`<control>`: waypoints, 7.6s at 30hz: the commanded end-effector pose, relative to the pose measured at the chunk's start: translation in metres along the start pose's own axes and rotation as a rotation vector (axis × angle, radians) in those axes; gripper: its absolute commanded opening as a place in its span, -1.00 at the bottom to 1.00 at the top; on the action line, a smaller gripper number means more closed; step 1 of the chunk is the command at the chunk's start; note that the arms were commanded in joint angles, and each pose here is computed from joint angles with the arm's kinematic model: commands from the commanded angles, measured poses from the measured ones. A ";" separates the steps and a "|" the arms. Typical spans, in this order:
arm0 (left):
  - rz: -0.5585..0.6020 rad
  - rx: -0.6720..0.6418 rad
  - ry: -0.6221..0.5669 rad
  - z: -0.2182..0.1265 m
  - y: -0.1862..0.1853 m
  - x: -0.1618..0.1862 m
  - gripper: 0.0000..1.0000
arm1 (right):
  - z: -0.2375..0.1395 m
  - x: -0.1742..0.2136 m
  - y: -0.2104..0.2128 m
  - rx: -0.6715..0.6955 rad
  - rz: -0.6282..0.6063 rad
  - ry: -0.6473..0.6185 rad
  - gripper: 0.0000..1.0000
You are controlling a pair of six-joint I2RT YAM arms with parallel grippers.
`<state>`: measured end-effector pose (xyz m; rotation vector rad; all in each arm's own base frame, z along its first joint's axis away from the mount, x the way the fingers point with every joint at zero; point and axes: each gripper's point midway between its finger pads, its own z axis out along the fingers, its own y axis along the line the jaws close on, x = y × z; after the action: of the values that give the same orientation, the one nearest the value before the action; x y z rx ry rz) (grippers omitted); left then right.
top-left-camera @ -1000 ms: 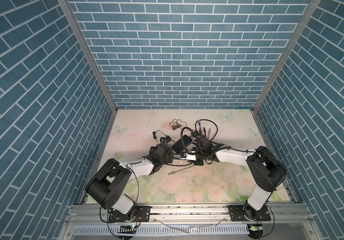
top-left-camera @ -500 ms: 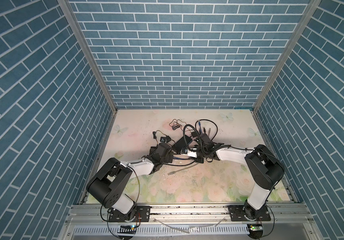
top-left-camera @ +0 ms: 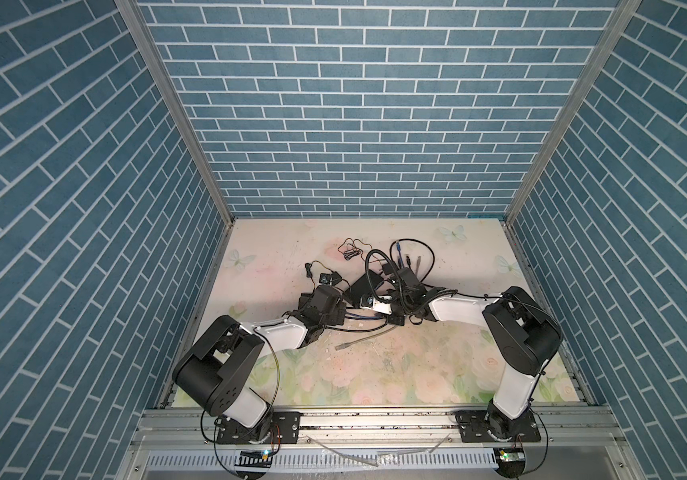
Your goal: Insert the plug into the switch port
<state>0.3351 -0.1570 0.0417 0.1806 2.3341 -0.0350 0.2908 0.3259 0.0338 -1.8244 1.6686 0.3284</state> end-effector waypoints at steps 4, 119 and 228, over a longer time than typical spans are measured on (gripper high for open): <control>0.012 -0.014 0.117 0.003 0.009 0.034 0.99 | 0.003 0.002 0.027 -0.084 -0.040 -0.008 -0.46; -0.011 -0.021 0.090 -0.007 0.020 0.039 0.99 | 0.045 -0.022 0.034 -0.134 0.134 0.082 -0.86; 0.874 0.782 -0.220 -0.126 -0.157 -0.024 -0.77 | -0.136 -0.064 0.015 0.171 -0.156 -0.343 -0.30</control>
<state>0.2408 -0.3084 0.1397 1.5681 1.5535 -0.3138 0.2342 0.2903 0.1591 -1.6173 1.5193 0.5050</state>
